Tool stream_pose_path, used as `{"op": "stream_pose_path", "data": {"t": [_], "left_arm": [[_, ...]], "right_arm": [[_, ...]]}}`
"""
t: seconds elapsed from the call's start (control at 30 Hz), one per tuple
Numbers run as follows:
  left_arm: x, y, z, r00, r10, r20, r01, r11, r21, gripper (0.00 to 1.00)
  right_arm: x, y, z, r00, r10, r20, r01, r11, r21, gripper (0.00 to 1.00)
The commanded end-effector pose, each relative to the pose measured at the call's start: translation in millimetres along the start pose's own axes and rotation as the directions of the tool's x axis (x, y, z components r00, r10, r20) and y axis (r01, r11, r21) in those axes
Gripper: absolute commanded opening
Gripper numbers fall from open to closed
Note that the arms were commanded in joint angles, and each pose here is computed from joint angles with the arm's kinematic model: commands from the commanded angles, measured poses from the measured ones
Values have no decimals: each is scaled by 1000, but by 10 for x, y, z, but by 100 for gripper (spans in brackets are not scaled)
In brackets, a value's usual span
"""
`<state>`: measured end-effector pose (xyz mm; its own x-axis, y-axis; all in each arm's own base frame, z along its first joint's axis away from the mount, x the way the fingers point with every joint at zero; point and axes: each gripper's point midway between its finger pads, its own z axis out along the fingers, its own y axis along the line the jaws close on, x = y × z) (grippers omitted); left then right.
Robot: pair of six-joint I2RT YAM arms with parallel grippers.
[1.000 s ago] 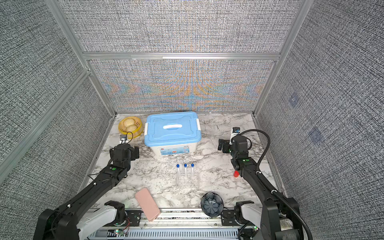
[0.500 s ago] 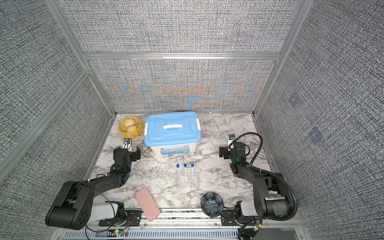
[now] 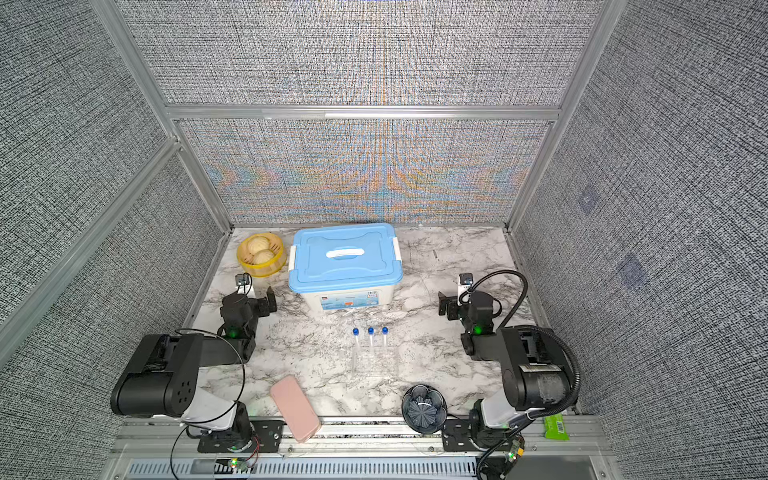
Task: Organize the chemistry lab equipment
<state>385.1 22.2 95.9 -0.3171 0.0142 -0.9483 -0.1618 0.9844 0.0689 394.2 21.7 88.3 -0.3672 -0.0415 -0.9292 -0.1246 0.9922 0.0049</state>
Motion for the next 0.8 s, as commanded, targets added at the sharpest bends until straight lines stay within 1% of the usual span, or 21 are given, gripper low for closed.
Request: {"op": "stream_pose_path", "data": {"t": [0.0, 0.07, 0.17, 0.47, 0.77], "left_arm": [[-72, -33, 2, 999, -11, 38, 10, 1000, 20, 99], [-68, -23, -1, 999, -20, 27, 19, 1000, 15, 99], [-77, -21, -6, 999, -14, 41, 14, 1000, 15, 99], [-73, -22, -6, 999, -15, 39, 15, 1000, 15, 99], [-72, -22, -5, 999, -15, 39, 15, 1000, 15, 99]], "right_arm": [[-1, -23, 14, 999, 4, -33, -4, 1000, 12, 99], [3, -22, 2, 1000, 3, -18, -3, 1000, 12, 99], [-7, -20, 10, 1000, 1, -4, -1, 1000, 11, 99], [-8, -16, 13, 1000, 0, -6, 0, 1000, 10, 99], [-2, 6, 14, 1000, -25, -8, 25, 999, 30, 99]]}}
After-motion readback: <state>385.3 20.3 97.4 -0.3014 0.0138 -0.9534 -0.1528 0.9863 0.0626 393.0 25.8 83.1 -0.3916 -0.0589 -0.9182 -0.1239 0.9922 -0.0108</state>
